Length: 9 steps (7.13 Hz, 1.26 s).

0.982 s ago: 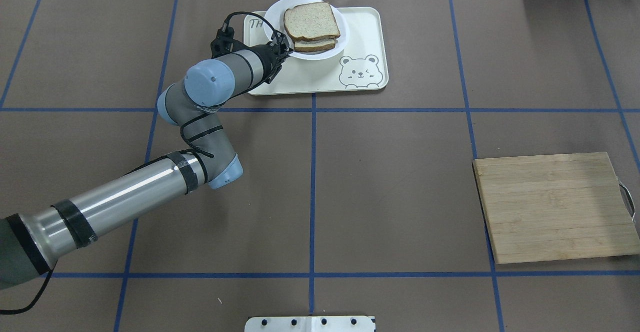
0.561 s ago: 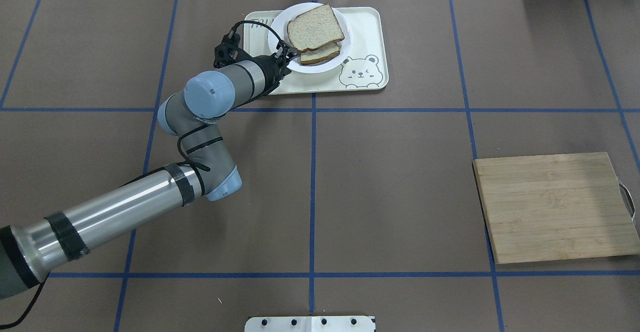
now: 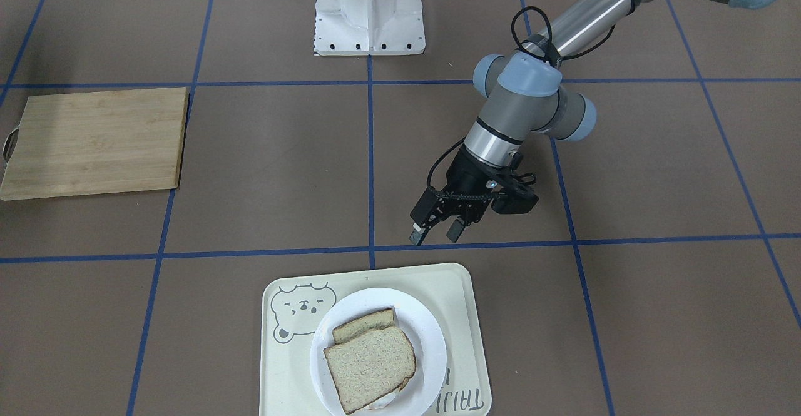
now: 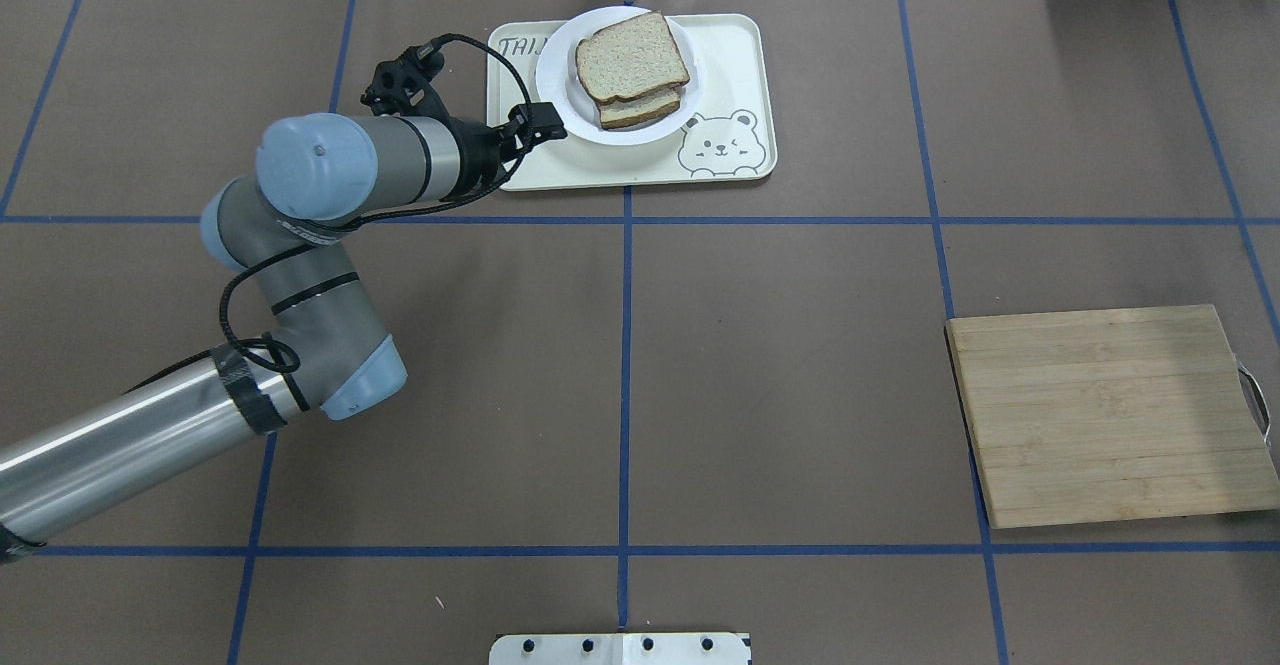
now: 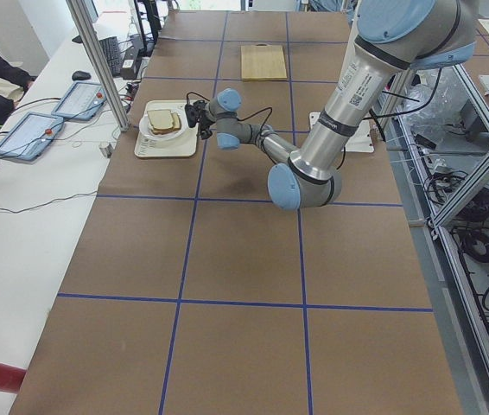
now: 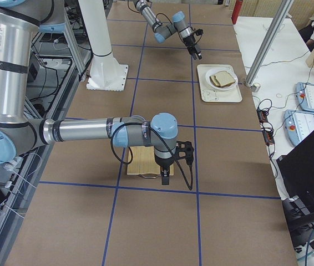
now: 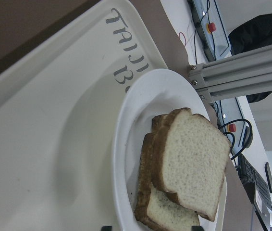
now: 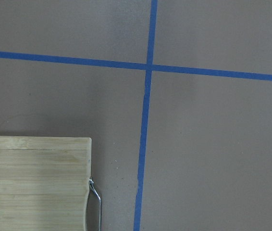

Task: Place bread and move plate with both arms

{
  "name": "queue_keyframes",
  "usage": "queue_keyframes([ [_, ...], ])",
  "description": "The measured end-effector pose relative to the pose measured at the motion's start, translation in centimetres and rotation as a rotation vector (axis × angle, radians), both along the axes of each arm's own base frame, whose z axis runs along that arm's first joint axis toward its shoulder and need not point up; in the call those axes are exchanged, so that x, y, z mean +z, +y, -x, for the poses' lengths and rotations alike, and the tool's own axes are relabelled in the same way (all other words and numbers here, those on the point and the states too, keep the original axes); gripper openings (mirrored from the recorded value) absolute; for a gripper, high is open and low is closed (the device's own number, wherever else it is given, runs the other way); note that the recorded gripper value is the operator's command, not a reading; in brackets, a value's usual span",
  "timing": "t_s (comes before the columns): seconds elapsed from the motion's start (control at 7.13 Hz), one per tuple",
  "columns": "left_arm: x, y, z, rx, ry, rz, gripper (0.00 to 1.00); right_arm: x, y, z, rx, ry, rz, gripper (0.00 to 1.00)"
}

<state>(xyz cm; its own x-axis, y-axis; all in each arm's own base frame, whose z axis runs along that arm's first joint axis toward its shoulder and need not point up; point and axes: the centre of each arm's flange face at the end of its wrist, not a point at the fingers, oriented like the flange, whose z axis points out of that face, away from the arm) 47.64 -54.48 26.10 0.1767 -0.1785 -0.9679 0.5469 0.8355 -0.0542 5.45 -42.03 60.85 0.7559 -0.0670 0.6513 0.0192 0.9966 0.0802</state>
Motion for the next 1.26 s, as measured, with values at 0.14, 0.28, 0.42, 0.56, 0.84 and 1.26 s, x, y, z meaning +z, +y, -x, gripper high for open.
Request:
queue_keyframes([
  [0.14,0.4,0.7,3.7,0.069,-0.151,-0.089,0.98,0.1,0.0,0.0,0.000,0.001,0.001,1.00],
  [0.28,1.3,0.9,7.3,0.128,-0.318,-0.170,0.98,0.1,0.0,0.0,0.001,0.000,0.002,1.00],
  [0.42,2.2,0.5,11.2,0.191,-0.491,-0.240,0.98,0.1,0.0,0.0,0.001,-0.002,0.003,1.00],
  [0.56,3.6,-1.0,15.5,0.263,-0.648,-0.285,0.98,0.1,0.0,0.0,0.000,-0.004,0.003,1.00],
  [0.84,7.1,-5.1,25.3,0.423,-0.835,-0.300,0.98,0.2,0.1,0.0,-0.001,-0.006,0.005,1.00],
  [1.26,18.2,-10.4,40.3,0.628,-0.860,-0.257,0.98,0.3,0.2,0.1,-0.004,-0.010,0.005,1.00],
])
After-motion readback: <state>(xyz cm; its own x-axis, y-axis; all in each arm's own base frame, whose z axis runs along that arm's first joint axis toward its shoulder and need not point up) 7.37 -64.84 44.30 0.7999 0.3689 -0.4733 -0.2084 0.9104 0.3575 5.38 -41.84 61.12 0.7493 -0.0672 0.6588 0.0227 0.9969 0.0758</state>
